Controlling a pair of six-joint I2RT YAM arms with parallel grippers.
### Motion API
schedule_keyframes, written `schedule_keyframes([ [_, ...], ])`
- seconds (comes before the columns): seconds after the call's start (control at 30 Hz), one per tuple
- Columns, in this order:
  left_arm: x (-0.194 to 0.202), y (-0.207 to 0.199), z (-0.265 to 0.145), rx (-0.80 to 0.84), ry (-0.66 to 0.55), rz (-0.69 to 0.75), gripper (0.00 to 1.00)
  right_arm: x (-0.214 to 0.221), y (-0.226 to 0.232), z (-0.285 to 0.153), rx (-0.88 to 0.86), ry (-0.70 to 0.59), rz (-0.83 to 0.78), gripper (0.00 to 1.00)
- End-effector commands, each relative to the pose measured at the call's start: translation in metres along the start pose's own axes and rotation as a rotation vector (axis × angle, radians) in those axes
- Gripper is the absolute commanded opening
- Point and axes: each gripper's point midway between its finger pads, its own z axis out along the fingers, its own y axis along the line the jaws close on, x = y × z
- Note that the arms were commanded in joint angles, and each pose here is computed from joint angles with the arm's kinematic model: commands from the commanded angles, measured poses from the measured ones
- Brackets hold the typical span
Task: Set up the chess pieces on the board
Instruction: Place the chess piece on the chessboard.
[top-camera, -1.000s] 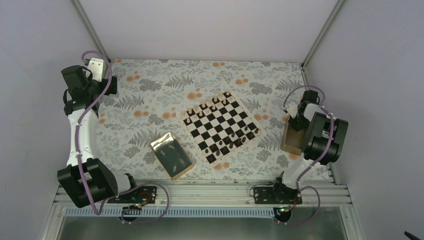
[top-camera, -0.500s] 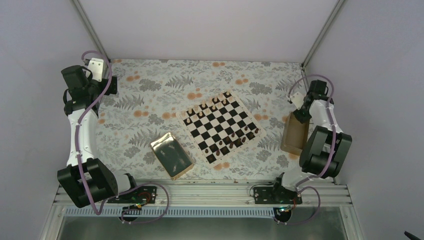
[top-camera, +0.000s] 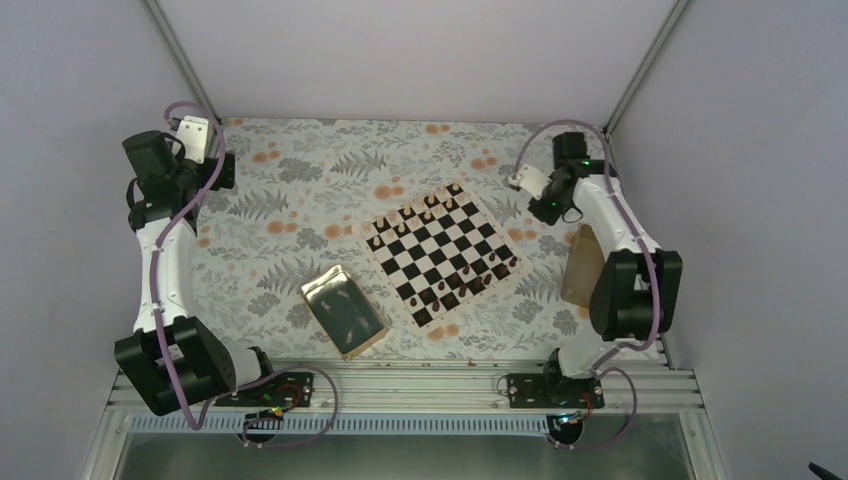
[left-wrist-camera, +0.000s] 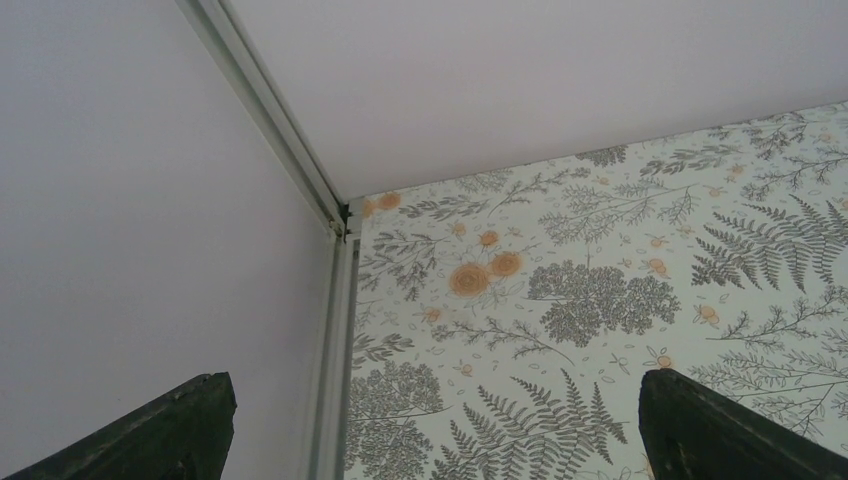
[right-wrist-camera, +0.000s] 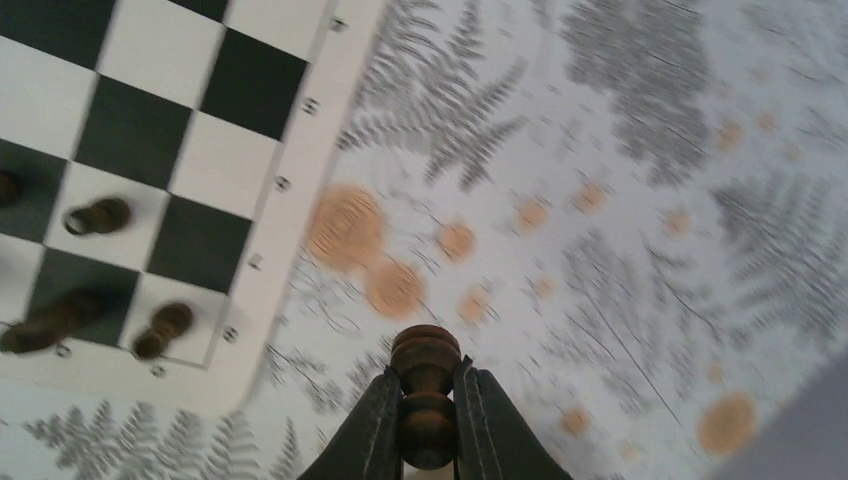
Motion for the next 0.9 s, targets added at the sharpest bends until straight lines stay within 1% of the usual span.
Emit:
schedule_keyframes([
  [0.0,-0.006,-0.004,-0.003,0.012,-0.042,0.02,1.0,-0.019,0.029,0.031,-0.124,0.024,-0.018,0.11],
  [0.23,0.0,-0.006,0.003,0.021,-0.028,0.027,1.0,-0.02,0.061,0.065,-0.206,0.079,-0.058,0.11],
  [0.53,0.0,-0.008,0.007,0.037,-0.034,0.022,1.0,-0.013,0.107,0.086,-0.309,0.131,-0.117,0.12],
  [0.67,0.001,-0.009,0.007,0.036,-0.032,0.025,1.0,-0.009,0.118,0.09,-0.329,0.152,-0.133,0.13],
  [0.87,0.001,-0.009,0.006,0.036,-0.033,0.024,1.0,0.003,0.12,0.096,-0.305,0.194,-0.133,0.13],
])
